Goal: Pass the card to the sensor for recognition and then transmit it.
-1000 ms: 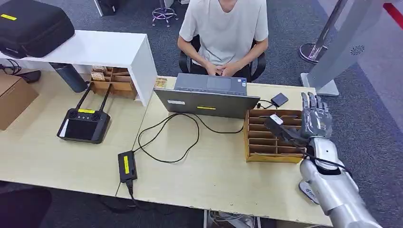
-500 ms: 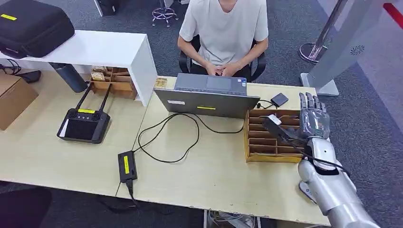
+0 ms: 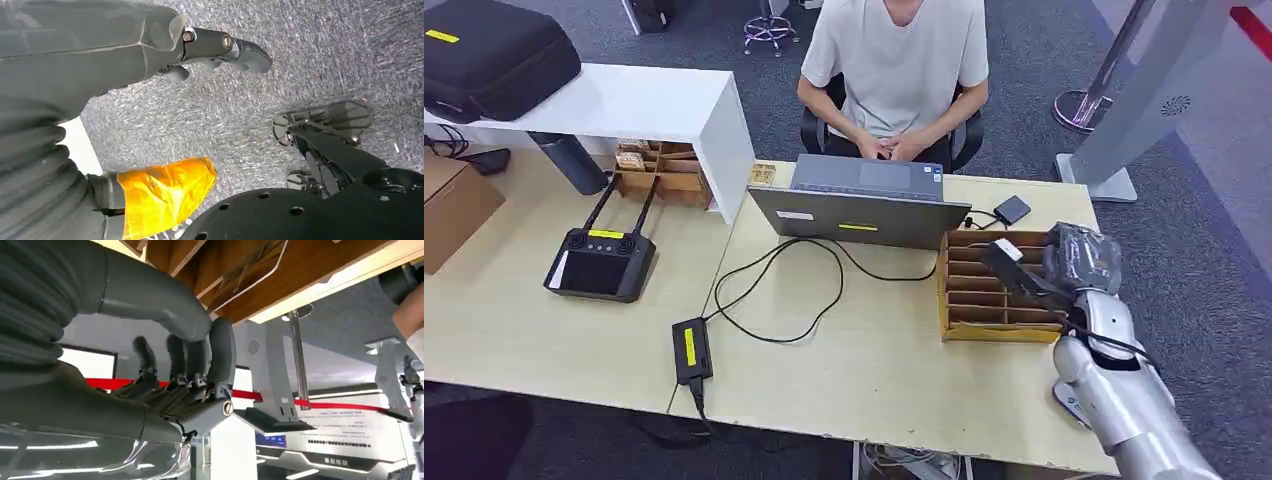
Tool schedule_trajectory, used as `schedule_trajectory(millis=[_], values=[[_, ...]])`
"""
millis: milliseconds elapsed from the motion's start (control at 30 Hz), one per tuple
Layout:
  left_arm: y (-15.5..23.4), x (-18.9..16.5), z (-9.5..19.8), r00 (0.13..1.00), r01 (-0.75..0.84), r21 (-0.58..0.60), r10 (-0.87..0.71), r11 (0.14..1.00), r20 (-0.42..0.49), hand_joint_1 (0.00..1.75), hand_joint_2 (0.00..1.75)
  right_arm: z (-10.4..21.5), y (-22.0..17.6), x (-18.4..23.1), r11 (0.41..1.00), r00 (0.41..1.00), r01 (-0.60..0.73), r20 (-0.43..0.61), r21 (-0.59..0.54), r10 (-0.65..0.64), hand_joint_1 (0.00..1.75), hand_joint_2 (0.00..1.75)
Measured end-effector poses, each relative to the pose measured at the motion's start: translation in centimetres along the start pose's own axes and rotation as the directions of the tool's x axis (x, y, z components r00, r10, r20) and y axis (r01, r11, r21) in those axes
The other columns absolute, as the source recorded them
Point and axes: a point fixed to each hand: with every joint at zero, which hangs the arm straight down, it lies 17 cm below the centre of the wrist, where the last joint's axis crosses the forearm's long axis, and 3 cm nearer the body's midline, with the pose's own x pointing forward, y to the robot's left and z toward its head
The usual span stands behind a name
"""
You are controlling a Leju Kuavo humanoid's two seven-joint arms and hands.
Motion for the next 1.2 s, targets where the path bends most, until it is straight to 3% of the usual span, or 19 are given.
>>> schedule_trajectory(millis=[333, 367, 1200], values=[[0.00, 0.01, 0.00, 1.000, -0.005, 0.000, 0.005, 1.000, 0.000, 0.00, 1.75, -0.02, -0.26, -0.42, 1.000, 1.000, 0.015, -0.013, -0.006, -0.015, 1.75, 1.75], [0.01, 0.01, 0.00, 1.000, -0.005, 0.001, 0.005, 1.000, 0.000, 0.00, 1.75, -0.01, -0.29, -0.37, 1.000, 1.000, 0.015, -0.012, -0.007, -0.015, 0.00, 1.75], [-0.07, -0.01, 0.01, 1.000, 0.001, -0.004, -0.001, 1.000, -0.001, 0.00, 1.75, -0.24, -0.92, 0.37, 1.000, 1.000, -0.004, 0.011, -0.022, 0.004, 0.00, 1.75]])
